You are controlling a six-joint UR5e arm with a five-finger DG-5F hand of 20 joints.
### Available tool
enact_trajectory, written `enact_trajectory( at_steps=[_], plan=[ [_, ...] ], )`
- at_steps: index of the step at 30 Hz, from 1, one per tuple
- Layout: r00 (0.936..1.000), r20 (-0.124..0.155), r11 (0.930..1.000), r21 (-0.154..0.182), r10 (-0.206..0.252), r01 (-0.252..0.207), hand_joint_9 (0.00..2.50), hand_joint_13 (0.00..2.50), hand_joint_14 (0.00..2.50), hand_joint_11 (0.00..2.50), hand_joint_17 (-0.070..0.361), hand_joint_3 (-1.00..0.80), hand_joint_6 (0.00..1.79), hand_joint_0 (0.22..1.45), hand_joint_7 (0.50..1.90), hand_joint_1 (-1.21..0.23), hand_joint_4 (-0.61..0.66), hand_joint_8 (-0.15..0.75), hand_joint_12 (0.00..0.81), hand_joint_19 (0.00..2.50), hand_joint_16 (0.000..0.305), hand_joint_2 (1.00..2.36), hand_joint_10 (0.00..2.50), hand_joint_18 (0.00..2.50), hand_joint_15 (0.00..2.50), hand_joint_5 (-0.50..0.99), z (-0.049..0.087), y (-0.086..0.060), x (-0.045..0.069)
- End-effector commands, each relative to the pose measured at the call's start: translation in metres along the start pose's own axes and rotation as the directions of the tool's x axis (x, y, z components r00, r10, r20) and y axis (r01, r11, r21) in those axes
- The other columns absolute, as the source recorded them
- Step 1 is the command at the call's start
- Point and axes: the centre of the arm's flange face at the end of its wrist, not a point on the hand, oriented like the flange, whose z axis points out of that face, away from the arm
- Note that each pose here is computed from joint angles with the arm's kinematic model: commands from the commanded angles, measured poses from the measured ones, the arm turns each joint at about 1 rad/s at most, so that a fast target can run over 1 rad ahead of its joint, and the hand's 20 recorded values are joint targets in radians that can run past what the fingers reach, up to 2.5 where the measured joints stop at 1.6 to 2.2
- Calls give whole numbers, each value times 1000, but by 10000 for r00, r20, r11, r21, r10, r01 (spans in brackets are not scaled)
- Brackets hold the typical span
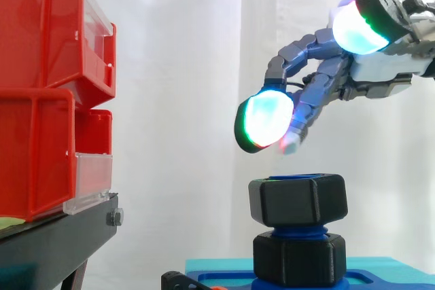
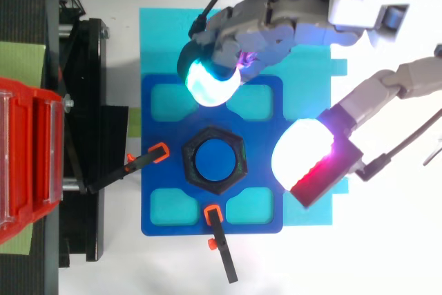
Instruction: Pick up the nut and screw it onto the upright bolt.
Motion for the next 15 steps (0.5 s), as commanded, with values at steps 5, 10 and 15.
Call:
enact_trajectory(
  at_steps=[5, 10, 15],
  plan=[
    [9994, 342, 10000, -27, 53, -52, 0, 0, 0, 0, 111, -500, 501, 489, 576, 80, 48, 145, 335, 0, 49, 1000, 0, 0, 0, -257, 26, 12, 29],
    [9996, 231, 9998, 110, 173, -176, 0, 0, 0, 0, 115, -500, 501, 485, 568, 118, 25, 129, 331, 0, 51, 1000, 0, 0, 0, -271, 35, 16, 47],
    [9995, 277, 9997, 154, 182, -186, 0, 0, 0, 0, 119, -500, 501, 481, 561, 174, 12, 119, 327, 0, 53, 1000, 0, 0, 0, -279, 37, 22, 51]
  ],
)
